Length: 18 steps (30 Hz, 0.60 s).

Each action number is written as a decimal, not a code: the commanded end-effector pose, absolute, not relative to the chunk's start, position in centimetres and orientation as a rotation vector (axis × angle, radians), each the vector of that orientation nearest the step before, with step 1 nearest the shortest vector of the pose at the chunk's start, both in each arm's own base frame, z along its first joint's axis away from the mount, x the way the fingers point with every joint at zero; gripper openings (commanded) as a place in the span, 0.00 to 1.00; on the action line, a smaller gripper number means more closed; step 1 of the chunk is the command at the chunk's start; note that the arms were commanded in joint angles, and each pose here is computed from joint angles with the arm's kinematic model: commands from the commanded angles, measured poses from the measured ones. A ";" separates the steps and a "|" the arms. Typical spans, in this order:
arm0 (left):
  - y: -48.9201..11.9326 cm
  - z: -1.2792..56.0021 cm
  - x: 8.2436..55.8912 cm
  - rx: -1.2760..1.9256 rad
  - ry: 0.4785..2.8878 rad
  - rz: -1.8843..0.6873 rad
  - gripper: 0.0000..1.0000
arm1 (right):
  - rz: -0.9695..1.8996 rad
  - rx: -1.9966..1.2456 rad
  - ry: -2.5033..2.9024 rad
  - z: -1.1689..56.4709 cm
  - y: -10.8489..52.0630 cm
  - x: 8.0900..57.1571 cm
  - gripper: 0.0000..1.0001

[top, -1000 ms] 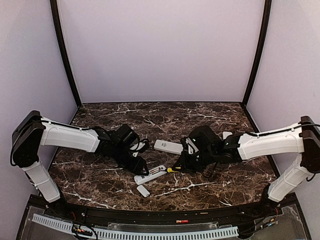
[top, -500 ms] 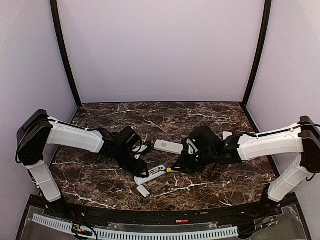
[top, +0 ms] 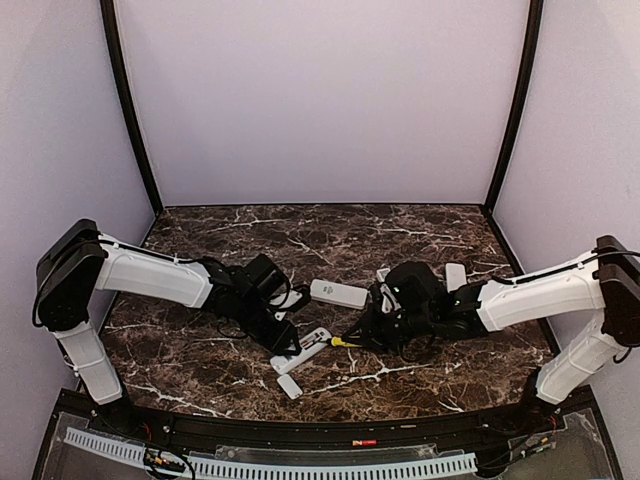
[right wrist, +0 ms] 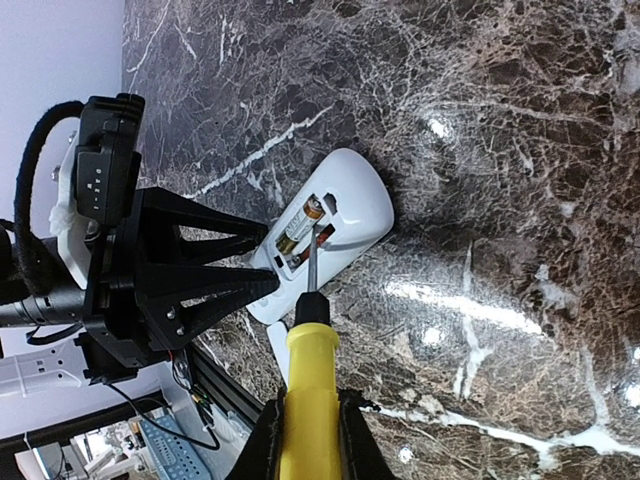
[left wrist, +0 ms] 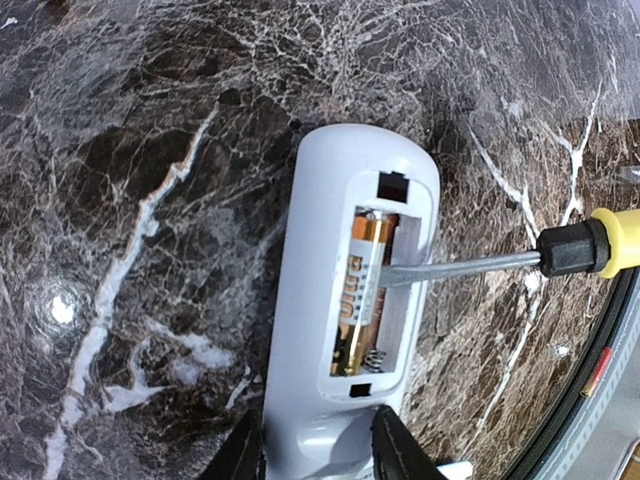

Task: Unload the batteries from the remote control
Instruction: Remove the battery from the remote control without the battery cover.

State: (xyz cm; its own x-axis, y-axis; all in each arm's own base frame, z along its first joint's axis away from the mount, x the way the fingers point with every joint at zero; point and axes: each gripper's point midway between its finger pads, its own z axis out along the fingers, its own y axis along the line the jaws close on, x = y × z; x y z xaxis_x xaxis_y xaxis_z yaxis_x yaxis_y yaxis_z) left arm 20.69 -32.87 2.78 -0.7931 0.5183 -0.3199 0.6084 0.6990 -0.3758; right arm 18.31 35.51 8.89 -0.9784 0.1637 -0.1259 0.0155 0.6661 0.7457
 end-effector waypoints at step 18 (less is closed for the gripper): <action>-30.9 -1.9 18.0 1.005 2.862 -0.515 0.31 | 1.328 0.266 2.554 8.7 36.4 20.9 0.00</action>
State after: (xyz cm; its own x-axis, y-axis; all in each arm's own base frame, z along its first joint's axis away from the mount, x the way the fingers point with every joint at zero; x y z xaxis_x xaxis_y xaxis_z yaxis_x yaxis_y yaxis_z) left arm 20.60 -33.21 2.73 -0.7818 0.5363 -0.3180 0.6227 0.6977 -0.3541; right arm 19.18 35.79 8.24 -0.9698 0.2262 -0.0912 0.0668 0.6059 0.7928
